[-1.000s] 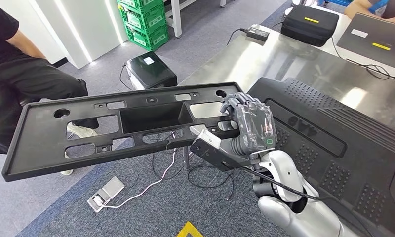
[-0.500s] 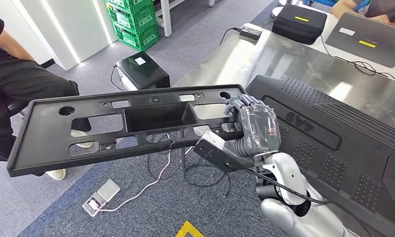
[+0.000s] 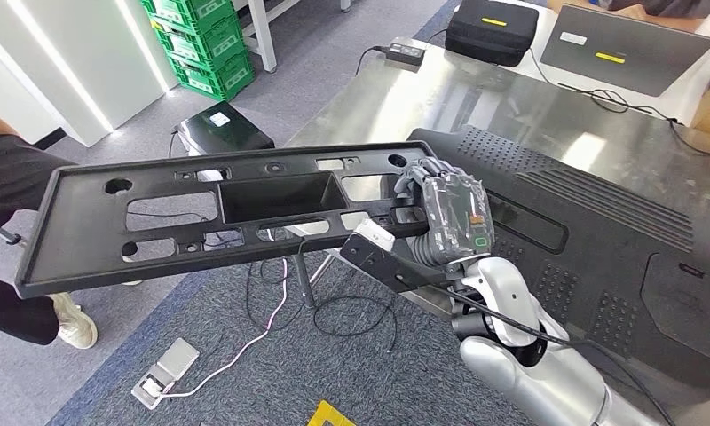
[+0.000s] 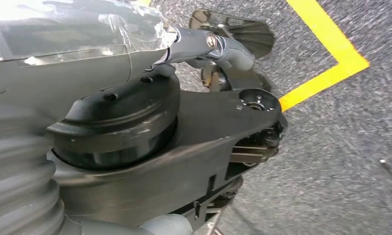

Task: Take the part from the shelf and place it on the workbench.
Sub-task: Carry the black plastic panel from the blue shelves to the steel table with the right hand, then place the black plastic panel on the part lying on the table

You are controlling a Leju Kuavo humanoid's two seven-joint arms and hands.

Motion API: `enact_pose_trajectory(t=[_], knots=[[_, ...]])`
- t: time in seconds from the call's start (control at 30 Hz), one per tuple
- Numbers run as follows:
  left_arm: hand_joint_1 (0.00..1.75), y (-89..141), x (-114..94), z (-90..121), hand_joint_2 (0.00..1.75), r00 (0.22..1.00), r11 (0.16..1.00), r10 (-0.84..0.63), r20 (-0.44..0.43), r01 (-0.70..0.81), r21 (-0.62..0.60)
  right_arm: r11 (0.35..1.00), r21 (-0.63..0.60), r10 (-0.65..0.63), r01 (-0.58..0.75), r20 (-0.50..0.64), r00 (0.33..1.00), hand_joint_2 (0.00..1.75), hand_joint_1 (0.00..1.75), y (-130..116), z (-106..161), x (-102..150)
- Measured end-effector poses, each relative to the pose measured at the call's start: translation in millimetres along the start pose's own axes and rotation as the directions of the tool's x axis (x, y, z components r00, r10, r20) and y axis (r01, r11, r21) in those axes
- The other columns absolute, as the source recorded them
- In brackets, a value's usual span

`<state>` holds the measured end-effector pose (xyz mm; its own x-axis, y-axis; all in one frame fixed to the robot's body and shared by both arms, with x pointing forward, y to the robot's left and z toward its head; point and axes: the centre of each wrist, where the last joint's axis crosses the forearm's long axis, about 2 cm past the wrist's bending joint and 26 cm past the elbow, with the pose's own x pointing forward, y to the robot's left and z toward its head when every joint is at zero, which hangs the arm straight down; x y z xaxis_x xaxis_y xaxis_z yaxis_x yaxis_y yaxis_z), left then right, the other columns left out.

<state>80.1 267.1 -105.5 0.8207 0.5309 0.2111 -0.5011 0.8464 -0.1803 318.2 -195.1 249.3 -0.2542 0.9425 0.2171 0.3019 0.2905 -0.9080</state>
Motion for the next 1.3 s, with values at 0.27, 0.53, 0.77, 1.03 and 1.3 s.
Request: enact_pose_trajectory(t=[0.27,0.53,0.77,1.03,1.3], knots=[[0.0,-0.3,0.8,-0.1,1.75,1.0,1.0,-0.004,-0.001,0.004,0.002,1.0,-0.024,0.011,-0.011,-0.003,1.0,1.75,1.75,-0.7,-11.4,-1.1],[0.0,-3.6,5.4,-0.6,1.75,1.0,1.0,-0.023,0.004,0.023,-0.001,0.996,-0.043,0.077,-0.079,-0.031,0.997,1.75,1.75,-0.8,-42.9,-5.9],[0.0,-6.7,10.0,-1.0,1.75,0.999,0.999,-0.045,0.011,0.045,-0.005,0.99,-0.036,0.132,-0.133,-0.033,0.991,1.75,1.75,-5.3,-83.0,3.0],[0.0,-8.6,12.8,-1.3,1.75,0.998,0.998,-0.055,0.015,0.055,-0.007,0.986,-0.005,0.166,-0.167,-0.045,0.985,1.75,1.75,-0.7,-107.7,16.6],[0.0,-8.9,14.8,-1.4,1.75,0.997,0.997,-0.075,0.02,0.075,-0.01,0.977,0.058,0.211,-0.207,-0.09,0.973,1.75,1.75,5.5,-124.0,18.6]])
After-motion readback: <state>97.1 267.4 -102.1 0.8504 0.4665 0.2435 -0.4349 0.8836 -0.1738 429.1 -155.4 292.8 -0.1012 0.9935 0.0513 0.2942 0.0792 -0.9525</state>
